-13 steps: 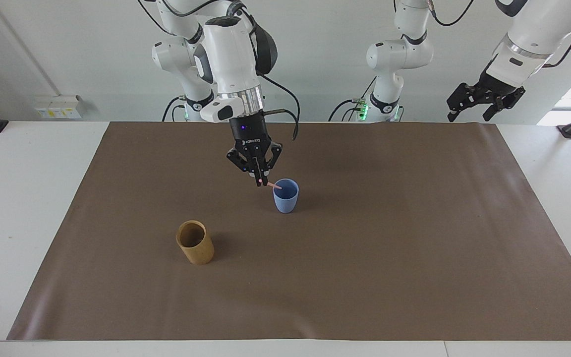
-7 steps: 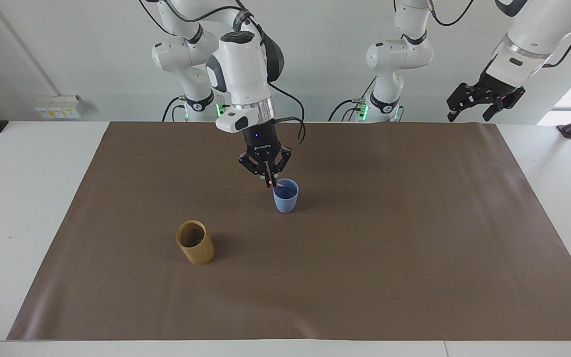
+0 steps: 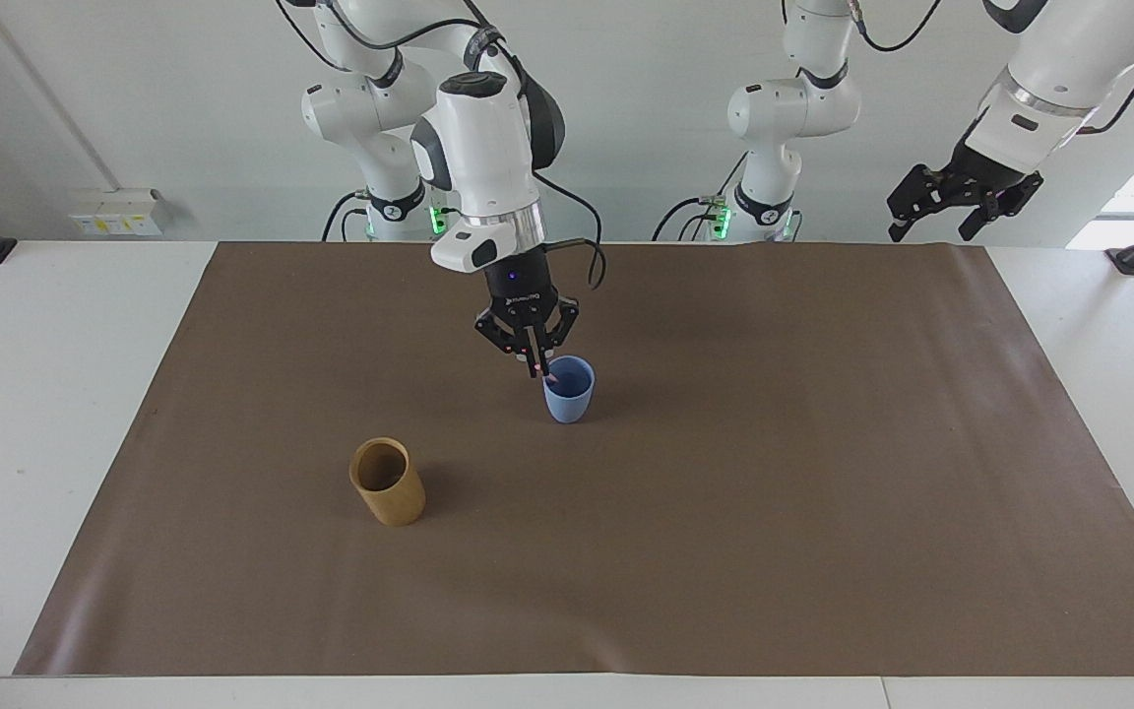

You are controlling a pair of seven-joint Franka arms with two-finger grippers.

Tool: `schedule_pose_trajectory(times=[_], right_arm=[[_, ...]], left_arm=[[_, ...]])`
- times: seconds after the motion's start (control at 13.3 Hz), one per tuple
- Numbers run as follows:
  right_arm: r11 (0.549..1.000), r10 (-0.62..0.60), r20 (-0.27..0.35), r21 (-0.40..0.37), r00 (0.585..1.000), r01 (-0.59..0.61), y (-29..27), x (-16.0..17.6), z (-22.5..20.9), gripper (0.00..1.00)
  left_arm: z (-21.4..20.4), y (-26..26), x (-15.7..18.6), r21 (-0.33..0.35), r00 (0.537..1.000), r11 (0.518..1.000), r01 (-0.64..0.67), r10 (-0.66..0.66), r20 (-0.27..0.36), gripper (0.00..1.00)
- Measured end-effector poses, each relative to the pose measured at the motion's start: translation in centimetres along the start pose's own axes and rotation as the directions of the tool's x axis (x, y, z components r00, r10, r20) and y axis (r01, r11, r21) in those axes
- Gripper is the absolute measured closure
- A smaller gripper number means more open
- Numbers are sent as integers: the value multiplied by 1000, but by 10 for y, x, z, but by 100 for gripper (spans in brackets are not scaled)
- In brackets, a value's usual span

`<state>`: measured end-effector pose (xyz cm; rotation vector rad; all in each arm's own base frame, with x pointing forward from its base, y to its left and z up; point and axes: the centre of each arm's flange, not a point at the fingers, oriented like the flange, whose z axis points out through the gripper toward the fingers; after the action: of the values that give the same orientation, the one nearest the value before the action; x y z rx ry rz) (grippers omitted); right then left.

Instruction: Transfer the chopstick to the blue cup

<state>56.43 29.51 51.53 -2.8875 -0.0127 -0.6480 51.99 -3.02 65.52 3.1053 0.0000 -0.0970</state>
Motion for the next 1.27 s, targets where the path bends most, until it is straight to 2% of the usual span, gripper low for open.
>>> schedule_pose_trajectory(times=[0.07,0.15,0.38,0.6,0.75,0.97,1.27], right_arm=[[1000,1,-13,6,1000,-1,-2,4,-5,9],[1000,3,-26,13,1000,-2,-3,9,-11,1],[999,41,-48,-3,998,-41,18,29,-34,0],[989,115,-12,-95,993,-116,86,48,-77,0],[982,118,8,-152,993,-115,137,54,-110,0],[971,120,62,-213,991,-104,190,53,-136,0],[956,176,171,-266,969,-126,207,52,-170,0]], left_arm=[[0,0,0,0,1000,1000,0,0,0,0],[0,0,0,0,1000,1000,0,0,0,0],[0,0,0,0,1000,1000,0,0,0,0],[0,0,0,0,1000,1000,0,0,0,0],[0,0,0,0,1000,1000,0,0,0,0],[0,0,0,0,1000,1000,0,0,0,0],[0,0,0,0,1000,1000,0,0,0,0]])
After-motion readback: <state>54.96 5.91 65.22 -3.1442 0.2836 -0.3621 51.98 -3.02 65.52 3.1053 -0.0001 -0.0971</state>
